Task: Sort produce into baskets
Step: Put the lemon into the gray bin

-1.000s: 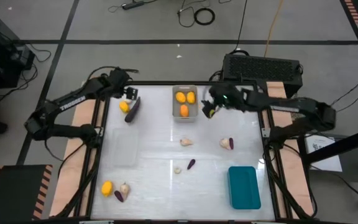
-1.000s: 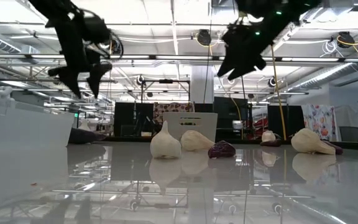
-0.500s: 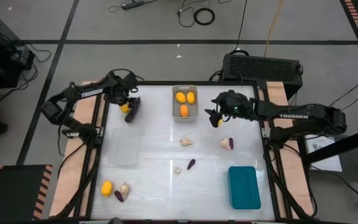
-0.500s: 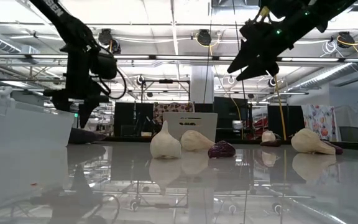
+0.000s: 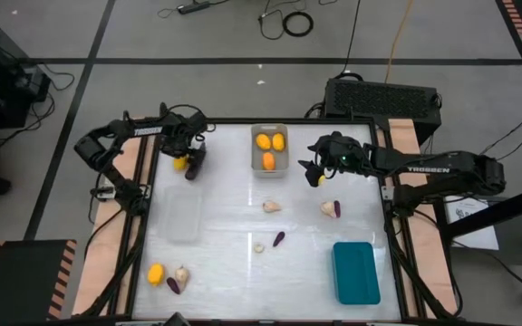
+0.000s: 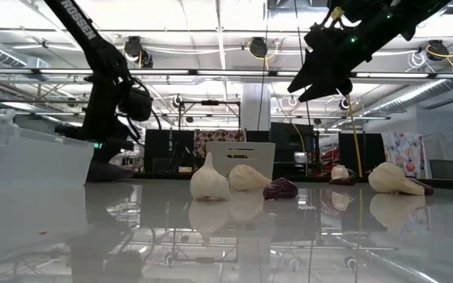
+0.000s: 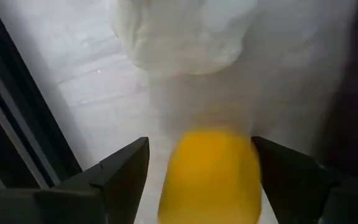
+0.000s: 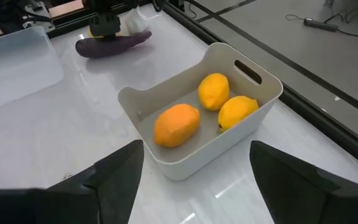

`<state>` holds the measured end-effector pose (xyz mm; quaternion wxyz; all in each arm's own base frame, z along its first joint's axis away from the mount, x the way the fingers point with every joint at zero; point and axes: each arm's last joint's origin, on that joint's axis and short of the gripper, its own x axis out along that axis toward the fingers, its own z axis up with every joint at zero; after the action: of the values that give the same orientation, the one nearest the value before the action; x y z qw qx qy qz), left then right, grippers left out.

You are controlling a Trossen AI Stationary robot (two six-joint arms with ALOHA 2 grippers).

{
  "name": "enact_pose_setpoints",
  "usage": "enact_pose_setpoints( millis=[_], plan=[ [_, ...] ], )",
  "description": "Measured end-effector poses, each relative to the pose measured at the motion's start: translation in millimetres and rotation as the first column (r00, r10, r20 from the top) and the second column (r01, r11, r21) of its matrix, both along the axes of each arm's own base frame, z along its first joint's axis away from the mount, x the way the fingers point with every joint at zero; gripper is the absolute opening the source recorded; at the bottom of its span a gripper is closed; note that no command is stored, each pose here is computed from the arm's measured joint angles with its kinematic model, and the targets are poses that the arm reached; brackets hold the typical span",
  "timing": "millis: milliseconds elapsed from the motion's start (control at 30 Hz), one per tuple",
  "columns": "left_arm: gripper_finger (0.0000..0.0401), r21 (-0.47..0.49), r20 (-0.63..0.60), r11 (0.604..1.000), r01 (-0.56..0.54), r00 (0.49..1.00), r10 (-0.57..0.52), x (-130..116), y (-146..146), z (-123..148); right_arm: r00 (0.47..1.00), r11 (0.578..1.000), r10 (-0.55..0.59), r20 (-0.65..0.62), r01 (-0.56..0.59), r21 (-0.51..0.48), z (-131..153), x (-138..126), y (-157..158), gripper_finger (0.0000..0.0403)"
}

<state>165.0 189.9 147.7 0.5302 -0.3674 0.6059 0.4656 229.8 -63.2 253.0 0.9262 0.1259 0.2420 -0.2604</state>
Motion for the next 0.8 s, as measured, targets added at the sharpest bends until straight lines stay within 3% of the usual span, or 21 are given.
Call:
enact_pose_setpoints(
  millis=[800],
  plan=[
    [0.0287,-0.114,-0.060,0.993,0.011,0.998,-0.018,-4.0,-6.3,-5.0,0.999,0.998,-0.035,-0.017,0.034,-0.049,0.5,-0.6,-1.5,0.0286]
  ],
)
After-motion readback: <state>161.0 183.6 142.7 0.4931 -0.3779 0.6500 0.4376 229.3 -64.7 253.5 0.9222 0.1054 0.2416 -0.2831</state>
